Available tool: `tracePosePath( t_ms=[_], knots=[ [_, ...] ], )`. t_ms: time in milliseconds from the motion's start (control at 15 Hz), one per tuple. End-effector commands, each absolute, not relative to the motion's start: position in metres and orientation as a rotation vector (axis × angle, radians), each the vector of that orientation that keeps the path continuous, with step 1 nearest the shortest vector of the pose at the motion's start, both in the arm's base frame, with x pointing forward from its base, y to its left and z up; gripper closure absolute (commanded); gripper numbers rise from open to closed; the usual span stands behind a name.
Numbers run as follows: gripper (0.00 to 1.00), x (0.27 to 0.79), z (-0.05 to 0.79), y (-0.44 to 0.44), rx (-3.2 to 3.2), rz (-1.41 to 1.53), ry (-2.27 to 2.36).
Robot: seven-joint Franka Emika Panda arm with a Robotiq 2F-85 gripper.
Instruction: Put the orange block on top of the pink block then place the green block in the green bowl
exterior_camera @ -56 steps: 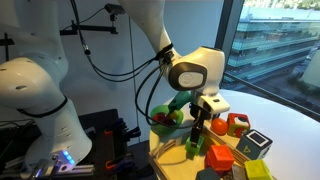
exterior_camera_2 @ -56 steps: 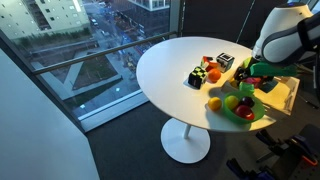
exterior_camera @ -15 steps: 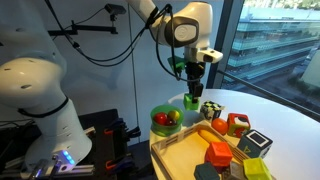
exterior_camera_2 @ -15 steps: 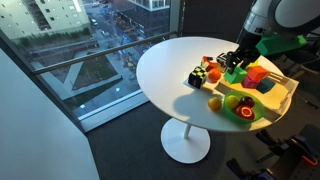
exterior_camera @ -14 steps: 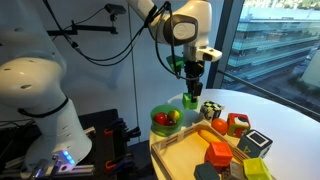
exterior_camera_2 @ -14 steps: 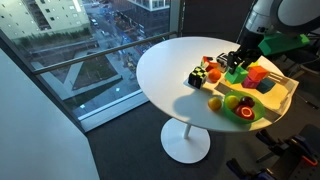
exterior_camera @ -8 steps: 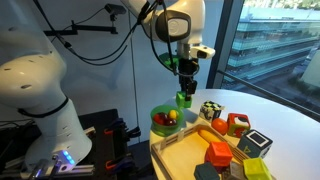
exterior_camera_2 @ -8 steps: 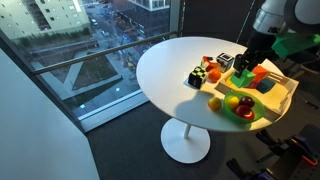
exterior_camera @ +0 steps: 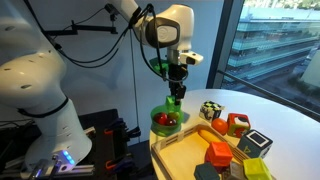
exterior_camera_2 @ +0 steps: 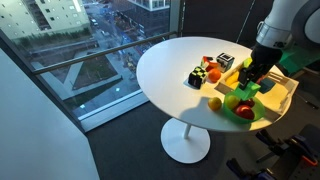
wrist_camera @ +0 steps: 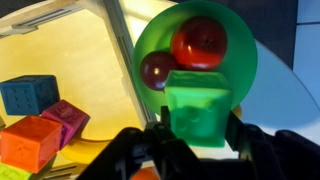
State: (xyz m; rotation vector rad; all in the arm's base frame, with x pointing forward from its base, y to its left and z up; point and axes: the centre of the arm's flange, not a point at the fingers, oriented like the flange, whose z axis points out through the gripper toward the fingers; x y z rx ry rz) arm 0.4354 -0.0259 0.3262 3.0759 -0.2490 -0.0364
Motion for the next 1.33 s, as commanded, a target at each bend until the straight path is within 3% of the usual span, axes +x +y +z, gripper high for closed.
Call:
tracePosePath(
  t_ms=[0,200,333,467,600,1267],
  knots=[
    [0.72,0.42,0.321,-0.027,3.077,0.006,-0.214],
    [0.72,0.414,0.311,-0.027,3.075,0.003,-0.209],
    [0.22,0.411,0.306,-0.028,3.072,-0.003,-0.207],
    [0.18,0.409,0.305,-0.03,3.074,-0.005,-0.213],
    [0.02,0.408,0.306,-0.032,3.077,-0.013,-0.218],
    [0.0,0.413,0.333,-0.047,3.154,-0.079,-0.174]
  ],
)
